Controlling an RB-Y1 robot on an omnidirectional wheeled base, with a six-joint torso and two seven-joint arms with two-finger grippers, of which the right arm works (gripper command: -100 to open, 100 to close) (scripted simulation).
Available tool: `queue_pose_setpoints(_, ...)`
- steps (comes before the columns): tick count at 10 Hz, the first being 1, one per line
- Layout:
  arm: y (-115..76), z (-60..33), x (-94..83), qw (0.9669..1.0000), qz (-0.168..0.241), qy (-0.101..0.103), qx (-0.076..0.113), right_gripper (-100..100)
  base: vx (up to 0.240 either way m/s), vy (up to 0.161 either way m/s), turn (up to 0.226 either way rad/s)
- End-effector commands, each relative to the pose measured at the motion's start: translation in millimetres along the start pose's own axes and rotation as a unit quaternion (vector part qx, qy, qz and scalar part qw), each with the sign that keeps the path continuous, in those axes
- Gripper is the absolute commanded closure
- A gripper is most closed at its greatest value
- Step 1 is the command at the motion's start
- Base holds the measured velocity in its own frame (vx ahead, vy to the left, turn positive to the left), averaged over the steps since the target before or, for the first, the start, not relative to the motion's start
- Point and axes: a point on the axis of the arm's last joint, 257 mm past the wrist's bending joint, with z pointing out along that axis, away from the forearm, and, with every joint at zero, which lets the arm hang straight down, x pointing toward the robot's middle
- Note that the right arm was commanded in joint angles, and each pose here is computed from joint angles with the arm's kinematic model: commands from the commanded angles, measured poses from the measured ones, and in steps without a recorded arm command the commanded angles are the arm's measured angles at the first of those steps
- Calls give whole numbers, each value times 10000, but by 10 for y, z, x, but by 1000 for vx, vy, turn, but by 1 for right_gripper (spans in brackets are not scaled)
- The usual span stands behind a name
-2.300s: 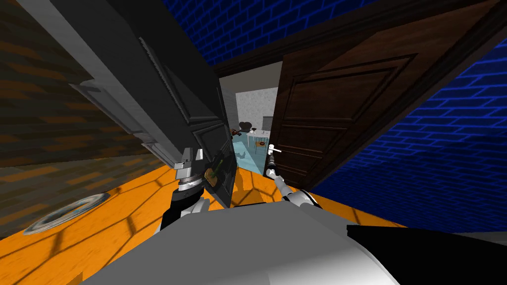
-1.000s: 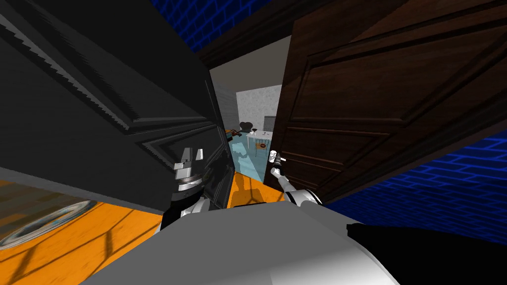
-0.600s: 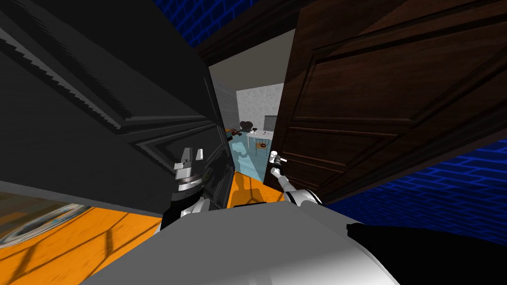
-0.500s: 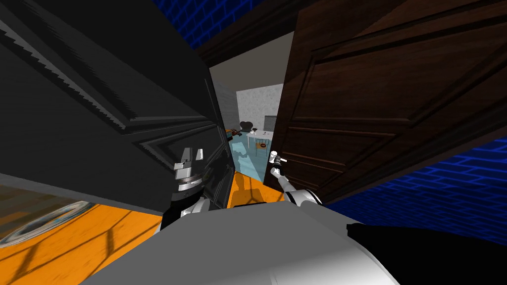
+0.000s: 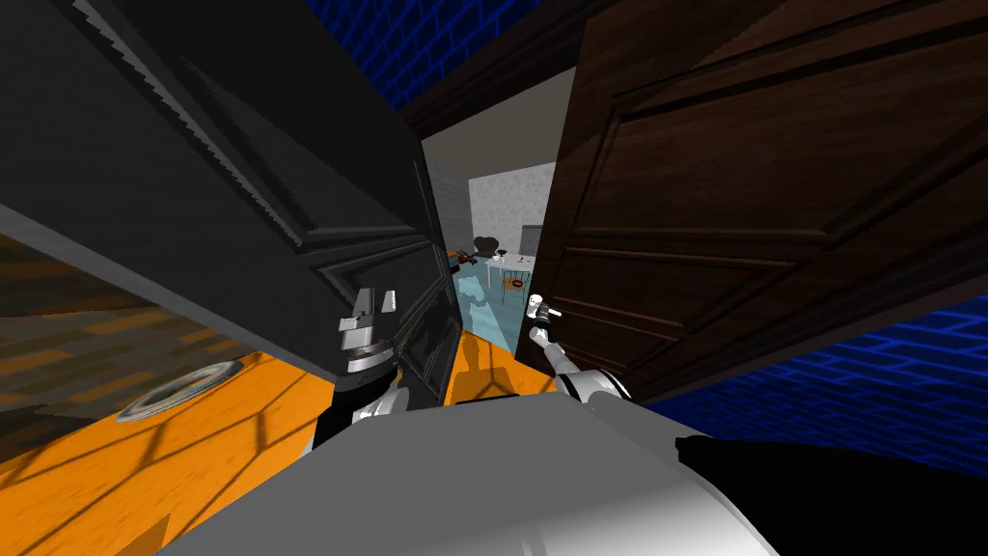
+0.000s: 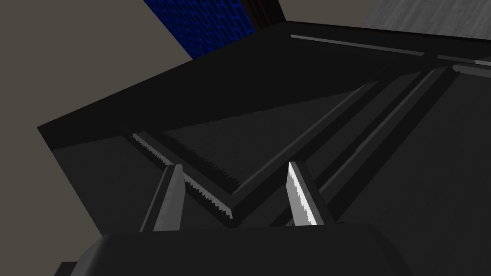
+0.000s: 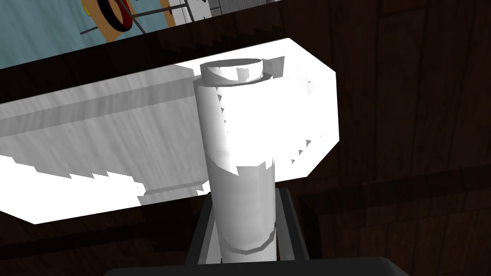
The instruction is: Pull the door open
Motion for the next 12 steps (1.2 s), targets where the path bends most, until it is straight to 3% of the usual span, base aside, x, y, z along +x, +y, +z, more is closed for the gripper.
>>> queue_pose_setpoints(1, -47, -25, -9, 10000, 18, 49, 53, 100, -172, 30, 260)
queue_pose_setpoints(8, -19, 4, -242, 10000, 30, 74, 39, 100, -68, 44, 127)
queue_pose_setpoints(12, 25, 32, -560, 9999, 40, 114, 41, 100, -75, 75, 104)
